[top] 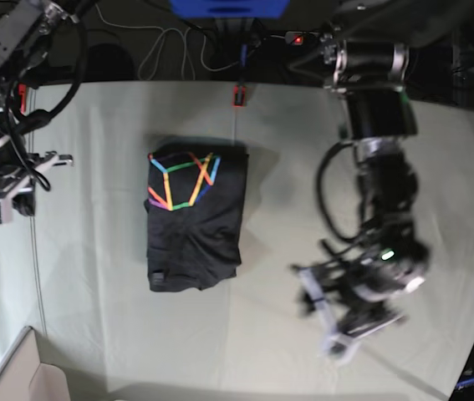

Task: Layout the t-shirt on the table in an organized manner, then fold the t-shirt properly

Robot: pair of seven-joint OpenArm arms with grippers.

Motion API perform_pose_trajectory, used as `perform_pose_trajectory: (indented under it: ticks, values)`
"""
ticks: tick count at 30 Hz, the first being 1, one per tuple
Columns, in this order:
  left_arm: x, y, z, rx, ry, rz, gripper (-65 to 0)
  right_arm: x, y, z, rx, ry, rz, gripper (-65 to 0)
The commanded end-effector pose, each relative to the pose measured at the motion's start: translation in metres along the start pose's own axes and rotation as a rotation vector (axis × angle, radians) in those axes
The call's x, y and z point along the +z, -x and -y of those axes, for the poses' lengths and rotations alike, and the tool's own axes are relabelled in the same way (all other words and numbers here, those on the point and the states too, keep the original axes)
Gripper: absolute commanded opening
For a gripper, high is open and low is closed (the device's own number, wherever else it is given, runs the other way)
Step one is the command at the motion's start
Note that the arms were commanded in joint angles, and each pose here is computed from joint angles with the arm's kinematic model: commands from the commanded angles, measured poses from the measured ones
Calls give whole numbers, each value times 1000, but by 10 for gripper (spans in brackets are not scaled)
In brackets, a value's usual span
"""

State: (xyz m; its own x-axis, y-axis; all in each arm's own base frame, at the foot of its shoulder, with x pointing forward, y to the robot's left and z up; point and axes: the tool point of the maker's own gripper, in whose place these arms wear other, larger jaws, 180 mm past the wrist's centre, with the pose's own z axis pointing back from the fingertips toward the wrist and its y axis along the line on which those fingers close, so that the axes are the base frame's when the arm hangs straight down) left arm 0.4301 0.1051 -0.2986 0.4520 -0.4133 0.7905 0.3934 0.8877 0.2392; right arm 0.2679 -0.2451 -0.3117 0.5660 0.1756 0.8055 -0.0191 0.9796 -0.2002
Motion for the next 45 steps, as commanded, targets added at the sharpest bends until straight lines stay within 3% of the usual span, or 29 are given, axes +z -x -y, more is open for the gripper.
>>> perform_pose_trajectory:
  ticks: [1,8,13,18,27,35,42,45]
  values:
    - [10,-16,-10,16,-22,70,-388,-1,-22,-13,11,-37,77,-650]
    - [69,72,-75,102,-235,-118,-528,-7,-56,-119,118,-323,158,-650]
    - [115,136,-94,141,-337,-254,-611,-17,-21,-170,128,-477,64,-650]
    - [151,190,-98,192,-395,-366,-650,-34,27,-192,85,-555,-68,-650]
    - [192,243,-108,271,-472,-480,-650,-42,91,-197,7,-607,-145,-650]
    - [196,252,-102,282,-467,-501,-650,-26,93,-193,3,-599,-109,-650]
    - [209,278,-82,248,-400,-591,-650,3,70,-158,40,-497,-32,-650]
    - [226,300,-67,238,-375,-657,-650,21,79,-134,46,-432,-51,-650]
